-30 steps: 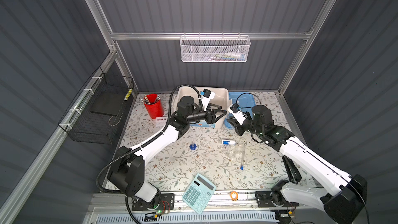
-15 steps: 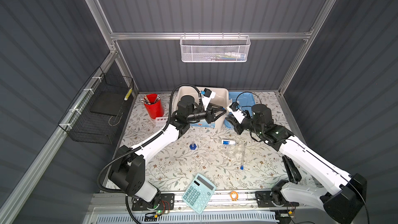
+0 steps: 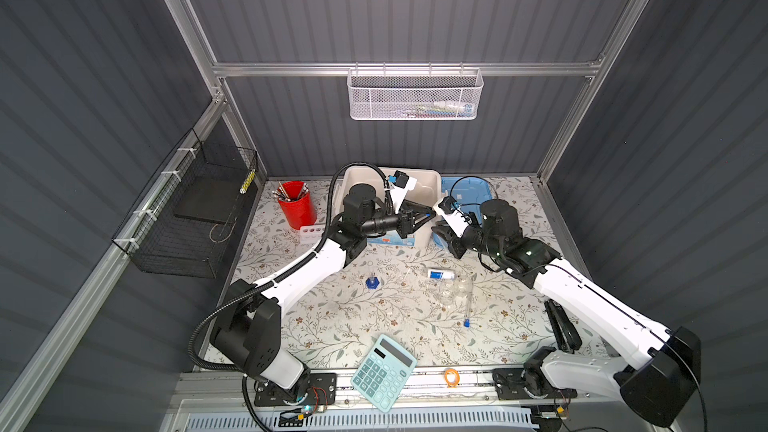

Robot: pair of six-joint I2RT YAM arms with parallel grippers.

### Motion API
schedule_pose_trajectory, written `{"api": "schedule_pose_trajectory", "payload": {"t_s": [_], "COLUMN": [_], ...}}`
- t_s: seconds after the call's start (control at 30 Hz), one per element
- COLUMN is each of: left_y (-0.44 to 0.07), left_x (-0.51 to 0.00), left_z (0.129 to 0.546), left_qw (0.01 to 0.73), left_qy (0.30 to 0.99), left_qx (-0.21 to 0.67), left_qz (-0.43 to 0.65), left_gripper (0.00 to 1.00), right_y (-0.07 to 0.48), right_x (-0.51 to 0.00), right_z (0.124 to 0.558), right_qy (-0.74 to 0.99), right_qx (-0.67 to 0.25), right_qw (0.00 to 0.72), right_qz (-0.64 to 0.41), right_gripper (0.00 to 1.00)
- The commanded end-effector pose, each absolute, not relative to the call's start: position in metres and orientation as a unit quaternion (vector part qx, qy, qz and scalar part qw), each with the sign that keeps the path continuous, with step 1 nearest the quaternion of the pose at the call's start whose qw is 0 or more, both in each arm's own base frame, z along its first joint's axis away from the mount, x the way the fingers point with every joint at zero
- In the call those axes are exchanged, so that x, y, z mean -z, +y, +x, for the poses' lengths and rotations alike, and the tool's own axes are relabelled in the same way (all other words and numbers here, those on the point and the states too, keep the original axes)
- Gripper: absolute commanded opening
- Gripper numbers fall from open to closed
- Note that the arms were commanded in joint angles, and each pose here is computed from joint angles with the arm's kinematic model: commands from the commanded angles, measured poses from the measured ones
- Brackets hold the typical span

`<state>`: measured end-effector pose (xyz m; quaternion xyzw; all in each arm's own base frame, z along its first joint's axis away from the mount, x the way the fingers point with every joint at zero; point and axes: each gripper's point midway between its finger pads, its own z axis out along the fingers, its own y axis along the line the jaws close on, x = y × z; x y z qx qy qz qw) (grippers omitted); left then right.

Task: Organize the chemistry lab equipment
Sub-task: 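Close left gripper on the tube's blue cap above the right gripper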

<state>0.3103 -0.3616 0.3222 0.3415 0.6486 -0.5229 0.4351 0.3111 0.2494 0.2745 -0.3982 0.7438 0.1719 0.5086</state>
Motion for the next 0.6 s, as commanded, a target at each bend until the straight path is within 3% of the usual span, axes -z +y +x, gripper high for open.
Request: {"api": "schedule_pose_trajectory", "payload": {"t_s": [0.0,0.57], "left_y": [-0.3646,-0.3618], "left_x": [-0.3313,-0.3348], "left_z": [0.3085,0.3095], "left_qw": [0.441,0.450], "left_qy": [0.639,0.641], "left_qx": [0.522,0.513], "left_qz": [0.353,0.351], "left_gripper": [0.25,0.29], "right_y": [0.2531,0.2531], "right_x": [-0.2947,-0.2879], "right_z": [0.3157,0.3194], "right_qy": [0.733,0.740], "right_qx": [-0.176,-0.172], "right_qw": [0.530,0.525], "right_qz": [-0.387,-0.385], "right_gripper": [0.14,0.14]}}
